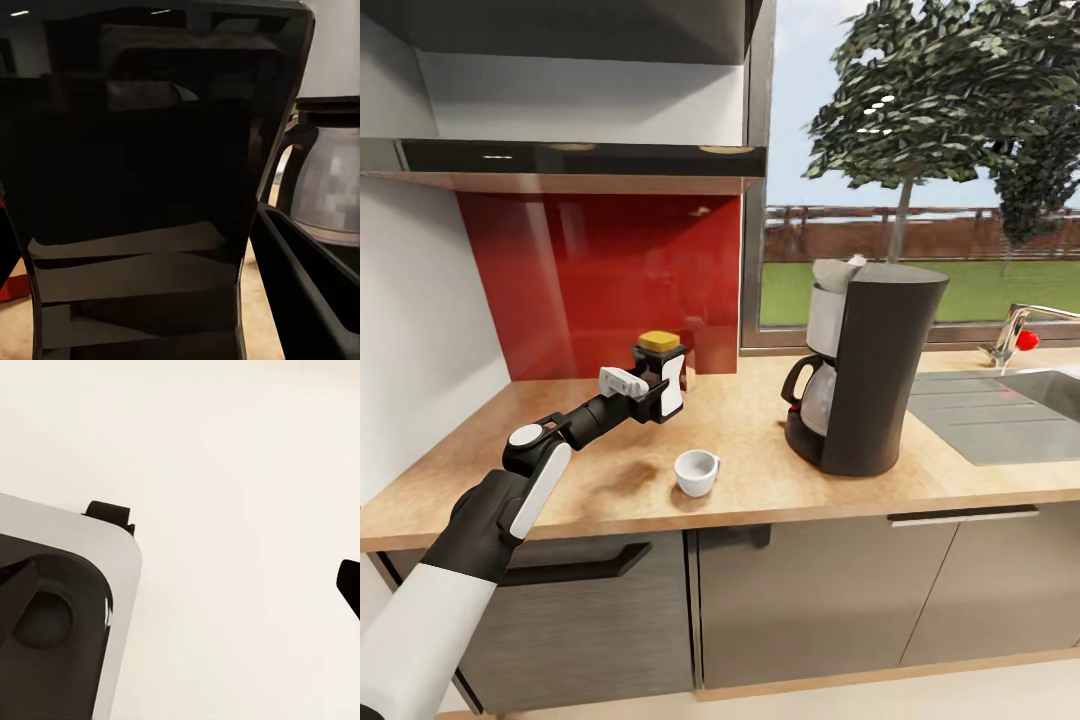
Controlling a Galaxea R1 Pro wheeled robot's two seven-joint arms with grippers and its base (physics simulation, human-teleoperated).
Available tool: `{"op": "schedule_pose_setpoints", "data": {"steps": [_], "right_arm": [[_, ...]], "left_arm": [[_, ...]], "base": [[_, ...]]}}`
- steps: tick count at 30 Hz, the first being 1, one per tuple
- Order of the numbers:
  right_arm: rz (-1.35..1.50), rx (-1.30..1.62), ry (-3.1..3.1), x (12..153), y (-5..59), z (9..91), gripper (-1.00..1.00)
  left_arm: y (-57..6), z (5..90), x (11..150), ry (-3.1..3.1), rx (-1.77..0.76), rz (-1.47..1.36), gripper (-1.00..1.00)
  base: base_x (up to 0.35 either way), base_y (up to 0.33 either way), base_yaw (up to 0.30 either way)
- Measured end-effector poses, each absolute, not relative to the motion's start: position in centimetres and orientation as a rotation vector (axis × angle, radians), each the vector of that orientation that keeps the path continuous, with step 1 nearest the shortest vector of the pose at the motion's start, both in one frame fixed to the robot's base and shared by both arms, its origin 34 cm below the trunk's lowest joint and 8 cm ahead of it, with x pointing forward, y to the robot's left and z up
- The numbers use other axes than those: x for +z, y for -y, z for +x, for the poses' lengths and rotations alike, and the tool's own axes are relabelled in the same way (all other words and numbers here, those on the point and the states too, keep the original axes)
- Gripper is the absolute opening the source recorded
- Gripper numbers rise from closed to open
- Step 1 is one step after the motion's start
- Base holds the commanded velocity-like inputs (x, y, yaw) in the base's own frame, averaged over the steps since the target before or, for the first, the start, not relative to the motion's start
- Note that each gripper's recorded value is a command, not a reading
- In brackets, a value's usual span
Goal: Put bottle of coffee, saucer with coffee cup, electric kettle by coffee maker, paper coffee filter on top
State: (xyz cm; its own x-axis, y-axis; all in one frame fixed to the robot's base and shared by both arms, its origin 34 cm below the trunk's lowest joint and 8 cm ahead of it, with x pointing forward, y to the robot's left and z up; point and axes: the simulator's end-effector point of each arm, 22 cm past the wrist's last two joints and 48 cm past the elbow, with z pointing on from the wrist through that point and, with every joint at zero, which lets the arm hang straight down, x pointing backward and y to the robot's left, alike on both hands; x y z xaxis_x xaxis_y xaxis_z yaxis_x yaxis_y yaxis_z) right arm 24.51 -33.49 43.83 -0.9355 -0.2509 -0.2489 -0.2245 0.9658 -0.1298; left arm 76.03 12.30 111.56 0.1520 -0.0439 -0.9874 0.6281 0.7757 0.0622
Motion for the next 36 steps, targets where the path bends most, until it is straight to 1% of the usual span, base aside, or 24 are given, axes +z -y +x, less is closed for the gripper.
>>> {"op": "schedule_pose_setpoints", "data": {"steps": [18, 26, 31, 36], "right_arm": [[-0.351, -0.144, -2.85, 43.83, 33.47, 24.5, 1.0], [-0.352, -0.144, -2.85, 43.82, 33.48, 24.46, 1.0], [-0.352, -0.145, -2.851, 43.81, 33.53, 24.44, 1.0], [-0.352, -0.144, -2.852, 43.81, 33.5, 24.43, 1.0]], "left_arm": [[-12.31, 76.02, 111.59, -1.343, -0.516, 0.531, -1.0], [-12.28, 76.0, 111.63, -1.342, -0.517, 0.531, -1.0], [-12.31, 76.03, 111.63, -1.342, -0.516, 0.53, -1.0], [-12.32, 76.02, 111.66, -1.342, -0.516, 0.529, -1.0]], "base": [[0.112, -0.083, 0.0], [-0.001, -0.012, 0.0], [-0.11, -0.163, 0.0], [-0.024, -0.046, 0.0]]}}
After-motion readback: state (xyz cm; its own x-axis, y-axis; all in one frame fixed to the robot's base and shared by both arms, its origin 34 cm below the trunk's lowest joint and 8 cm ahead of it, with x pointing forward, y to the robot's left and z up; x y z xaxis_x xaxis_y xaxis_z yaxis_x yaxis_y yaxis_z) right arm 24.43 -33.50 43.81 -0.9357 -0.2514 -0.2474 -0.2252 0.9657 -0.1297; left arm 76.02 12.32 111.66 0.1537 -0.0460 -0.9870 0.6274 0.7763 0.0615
